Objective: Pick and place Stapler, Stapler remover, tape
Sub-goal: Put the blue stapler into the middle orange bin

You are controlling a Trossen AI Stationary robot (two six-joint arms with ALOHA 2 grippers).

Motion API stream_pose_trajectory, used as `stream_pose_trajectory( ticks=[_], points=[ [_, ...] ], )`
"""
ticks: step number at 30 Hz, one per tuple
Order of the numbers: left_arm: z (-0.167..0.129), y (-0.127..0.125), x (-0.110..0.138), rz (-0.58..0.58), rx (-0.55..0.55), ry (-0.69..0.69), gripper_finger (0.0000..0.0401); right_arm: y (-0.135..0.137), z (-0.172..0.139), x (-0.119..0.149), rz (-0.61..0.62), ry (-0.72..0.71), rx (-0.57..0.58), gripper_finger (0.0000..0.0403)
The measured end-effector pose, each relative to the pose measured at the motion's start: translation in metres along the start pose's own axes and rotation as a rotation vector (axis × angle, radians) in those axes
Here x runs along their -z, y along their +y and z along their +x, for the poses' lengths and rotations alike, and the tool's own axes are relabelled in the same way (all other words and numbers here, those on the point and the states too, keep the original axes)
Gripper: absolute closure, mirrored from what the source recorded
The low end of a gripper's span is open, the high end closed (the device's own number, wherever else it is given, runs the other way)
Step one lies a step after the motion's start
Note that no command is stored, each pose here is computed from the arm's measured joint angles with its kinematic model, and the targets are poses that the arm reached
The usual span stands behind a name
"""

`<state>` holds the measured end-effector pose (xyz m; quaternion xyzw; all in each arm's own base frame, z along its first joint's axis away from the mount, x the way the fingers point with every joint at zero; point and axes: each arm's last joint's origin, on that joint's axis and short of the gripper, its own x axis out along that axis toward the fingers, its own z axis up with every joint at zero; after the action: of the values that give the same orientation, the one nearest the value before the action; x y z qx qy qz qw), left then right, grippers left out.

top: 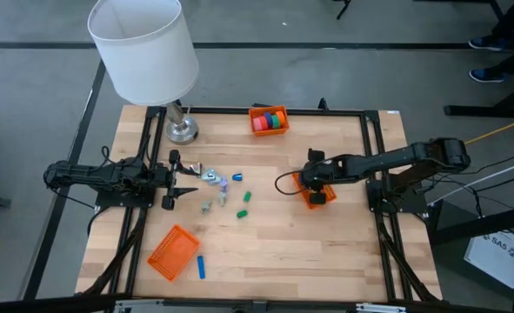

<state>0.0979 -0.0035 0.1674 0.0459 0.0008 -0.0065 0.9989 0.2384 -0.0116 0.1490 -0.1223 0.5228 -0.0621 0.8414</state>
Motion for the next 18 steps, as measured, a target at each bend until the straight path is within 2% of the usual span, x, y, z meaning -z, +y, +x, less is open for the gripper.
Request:
stream_pose_trajectory(
  ticks=[15,18],
  points=[
    [0.0000,0.0000,0.0000,0.000,0.000,0.000,0.0184,0.0009,0.0040,-0.0003,-0.005,0.010,-0.001,0.0256],
    [0.0000,0.0000,0.0000,0.000,0.000,0.000,0.0185,-0.0016,-0.0016,-0.0077,0.018,0.025,-0.006,0.0240]
  ],
)
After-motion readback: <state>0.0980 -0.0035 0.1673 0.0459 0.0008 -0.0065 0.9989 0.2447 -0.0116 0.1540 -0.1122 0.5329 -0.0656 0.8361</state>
